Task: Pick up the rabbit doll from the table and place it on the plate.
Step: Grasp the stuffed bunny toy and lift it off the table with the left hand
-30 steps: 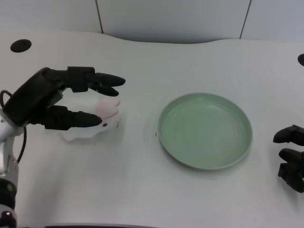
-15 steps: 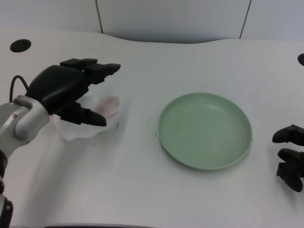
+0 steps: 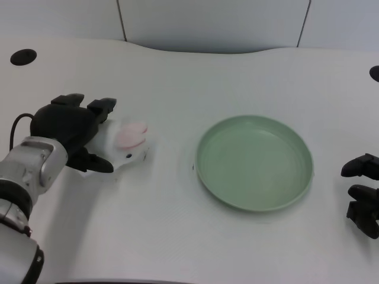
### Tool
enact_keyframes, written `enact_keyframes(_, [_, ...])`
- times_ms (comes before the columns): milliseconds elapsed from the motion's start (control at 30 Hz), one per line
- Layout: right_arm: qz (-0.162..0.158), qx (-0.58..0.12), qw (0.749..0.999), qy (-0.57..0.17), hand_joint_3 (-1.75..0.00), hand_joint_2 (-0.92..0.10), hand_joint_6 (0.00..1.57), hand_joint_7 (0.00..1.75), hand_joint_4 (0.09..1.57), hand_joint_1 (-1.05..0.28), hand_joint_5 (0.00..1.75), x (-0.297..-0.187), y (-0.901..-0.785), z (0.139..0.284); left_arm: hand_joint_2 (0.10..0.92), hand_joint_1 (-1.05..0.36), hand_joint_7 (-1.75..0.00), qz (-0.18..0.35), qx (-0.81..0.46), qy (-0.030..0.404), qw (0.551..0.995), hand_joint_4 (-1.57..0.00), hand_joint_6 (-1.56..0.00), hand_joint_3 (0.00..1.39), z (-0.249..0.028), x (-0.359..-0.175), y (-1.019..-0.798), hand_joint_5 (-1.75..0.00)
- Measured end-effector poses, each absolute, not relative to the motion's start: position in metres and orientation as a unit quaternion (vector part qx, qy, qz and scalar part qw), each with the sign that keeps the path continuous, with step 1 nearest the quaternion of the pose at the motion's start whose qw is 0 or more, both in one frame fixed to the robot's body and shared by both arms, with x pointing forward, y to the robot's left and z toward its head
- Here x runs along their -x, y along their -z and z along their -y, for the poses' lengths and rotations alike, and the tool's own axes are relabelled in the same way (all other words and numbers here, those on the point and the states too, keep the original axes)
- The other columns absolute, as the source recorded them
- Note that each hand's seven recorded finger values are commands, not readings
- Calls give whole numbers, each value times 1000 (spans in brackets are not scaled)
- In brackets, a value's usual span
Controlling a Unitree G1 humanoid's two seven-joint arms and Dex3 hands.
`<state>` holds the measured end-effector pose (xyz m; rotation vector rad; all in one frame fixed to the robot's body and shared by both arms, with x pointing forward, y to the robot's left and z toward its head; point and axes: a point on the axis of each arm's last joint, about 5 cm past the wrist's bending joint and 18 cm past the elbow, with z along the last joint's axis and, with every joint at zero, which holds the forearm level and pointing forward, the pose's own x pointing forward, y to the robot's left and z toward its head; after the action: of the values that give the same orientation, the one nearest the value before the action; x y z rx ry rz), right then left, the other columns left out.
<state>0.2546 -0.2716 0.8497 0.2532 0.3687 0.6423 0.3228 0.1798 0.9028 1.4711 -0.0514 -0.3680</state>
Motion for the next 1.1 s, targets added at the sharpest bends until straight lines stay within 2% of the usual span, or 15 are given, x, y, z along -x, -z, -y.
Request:
enact_keyframes(200, [-182,-122,924,-313,-31,-921,524,1746,1205,-368,1746,-255,-850,271,921,-884,-20,-1,-635,167,754,-236,-176,86,-179,-320,-899,-74])
enact_keyframes(300, [-182,-123,924,-313,-23,-914,457,1746,1185,-349,1746,-255,-850,271,908,-801,-5,-6,-632,173,756,-261,-166,37,-178,-320,-898,-66])
enact_keyframes(333, [-182,-123,924,-313,-38,-918,518,1746,1208,-361,1746,-255,-850,271,896,-730,-6,-8,-630,174,757,-278,-149,21,-178,-320,-898,-67])
enact_keyframes(433, [-174,-116,926,-314,-56,-921,493,1746,1225,-363,1746,-255,-851,272,872,-608,-21,-14,-627,173,759,-365,-179,4,-178,-320,-898,-99])
enact_keyframes(500, [-174,-117,926,-315,-53,-918,436,1746,1212,-351,1746,-255,-851,272,846,-447,-49,-17,-624,169,763,-548,-297,2,-177,-320,-897,-194])
enact_keyframes(533, [-176,-119,925,-315,-45,-916,435,1746,1172,-342,1746,-255,-850,272,849,-343,-67,-18,-622,165,765,-656,-473,3,-177,-320,-897,-235])
enact_keyframes(633, [-180,-126,924,-314,-32,-912,457,1746,1159,-353,1746,-255,-850,271,898,-248,-117,-16,-609,148,779,-855,-823,10,-177,-319,-895,-311])
enact_keyframes(667, [-180,-126,924,-314,-27,-914,502,1746,1201,-366,1746,-255,-850,271,911,-235,-139,-15,-606,142,782,-834,-963,8,-176,-319,-895,-583])
enact_keyframes(733, [-179,-123,924,-315,-32,-919,528,1746,1260,-372,1746,-255,-850,271,915,-231,-145,-12,-603,133,786,-766,-1058,3,-176,-319,-895,-819])
enact_keyframes(833, [-178,-121,924,-316,-35,-921,549,1746,1285,-364,1746,-255,-850,271,918,-232,-139,-11,-601,129,789,-720,-1075,2,-176,-319,-895,-865])
enact_keyframes(900, [-178,-122,923,-318,-34,-917,517,1746,1286,-352,1746,-255,-850,271,920,-227,-102,-9,-601,130,788,-776,-1078,12,-176,-319,-896,-670])
enact_keyframes(933, [-177,-123,922,-320,-30,-914,499,1746,1274,-354,1746,-255,-850,271,911,-218,-92,-7,-602,129,788,-767,-1088,7,-176,-319,-896,-751])
enact_keyframes(1000, [-177,-125,921,-323,-31,-918,591,1746,1305,-365,1746,-254,-850,271,902,-200,-79,2,-601,126,789,-677,-1107,2,-175,-319,-896,-1011])
enact_keyframes(1033, [-177,-126,920,-325,-32,-919,629,1746,1323,-370,1746,-254,-849,271,899,-194,-77,6,-600,126,790,-652,-1110,1,-175,-319,-896,-1077])
enact_keyframes(1100, [-178,-126,920,-327,-28,-917,568,1746,1301,-379,1746,-254,-849,271,880,-176,-81,15,-596,127,792,-657,-1125,0,-174,-319,-896,-1120])
